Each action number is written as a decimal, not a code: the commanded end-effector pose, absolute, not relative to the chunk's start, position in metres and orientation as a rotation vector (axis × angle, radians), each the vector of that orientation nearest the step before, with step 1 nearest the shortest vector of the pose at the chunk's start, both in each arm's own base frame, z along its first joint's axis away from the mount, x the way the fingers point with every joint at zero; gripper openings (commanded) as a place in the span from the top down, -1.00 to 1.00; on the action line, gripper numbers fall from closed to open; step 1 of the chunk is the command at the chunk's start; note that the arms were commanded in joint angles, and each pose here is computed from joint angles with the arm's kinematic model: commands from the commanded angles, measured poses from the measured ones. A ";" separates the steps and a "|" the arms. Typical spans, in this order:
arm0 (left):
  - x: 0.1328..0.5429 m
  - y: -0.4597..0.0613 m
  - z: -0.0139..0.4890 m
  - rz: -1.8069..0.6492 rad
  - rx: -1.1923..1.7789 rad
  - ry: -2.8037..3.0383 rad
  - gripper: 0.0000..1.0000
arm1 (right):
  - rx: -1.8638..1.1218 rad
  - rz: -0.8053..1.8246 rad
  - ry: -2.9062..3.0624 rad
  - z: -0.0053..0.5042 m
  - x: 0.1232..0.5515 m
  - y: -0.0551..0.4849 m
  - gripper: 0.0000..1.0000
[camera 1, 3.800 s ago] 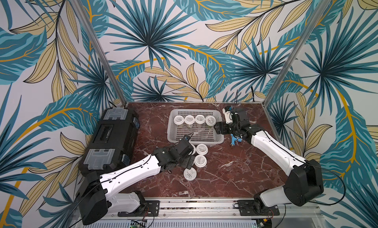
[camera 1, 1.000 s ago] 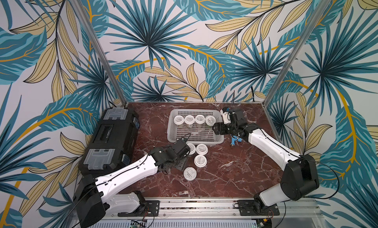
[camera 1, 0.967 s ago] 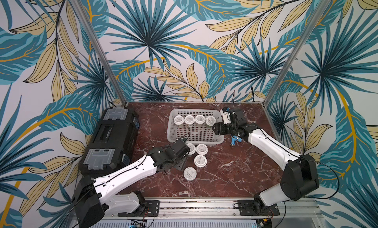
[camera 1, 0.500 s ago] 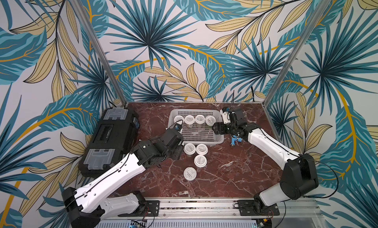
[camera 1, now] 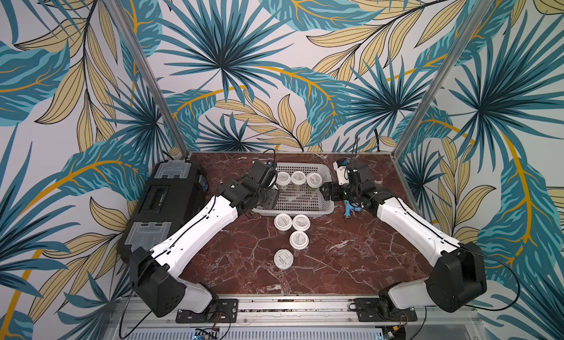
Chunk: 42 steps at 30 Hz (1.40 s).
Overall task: Put the yogurt in the basket
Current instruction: Place the yogurt in the basket.
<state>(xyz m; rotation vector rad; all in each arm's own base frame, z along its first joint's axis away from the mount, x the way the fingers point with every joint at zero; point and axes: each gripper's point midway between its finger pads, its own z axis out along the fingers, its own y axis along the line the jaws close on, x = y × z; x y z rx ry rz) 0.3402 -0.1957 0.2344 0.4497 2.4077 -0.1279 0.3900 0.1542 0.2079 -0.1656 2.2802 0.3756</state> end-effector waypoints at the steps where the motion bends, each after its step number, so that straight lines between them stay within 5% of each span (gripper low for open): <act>1: 0.362 -0.206 0.246 -0.190 0.464 2.352 -0.34 | -0.141 0.349 2.225 0.216 0.390 0.147 -0.74; 18: 0.413 -0.211 0.160 -0.180 0.450 2.494 -0.34 | -0.129 0.340 2.222 0.212 0.392 0.145 -0.75; 42: 0.446 -0.184 0.105 -0.137 0.390 2.608 -0.34 | -0.131 0.337 2.241 0.203 0.396 0.147 -0.74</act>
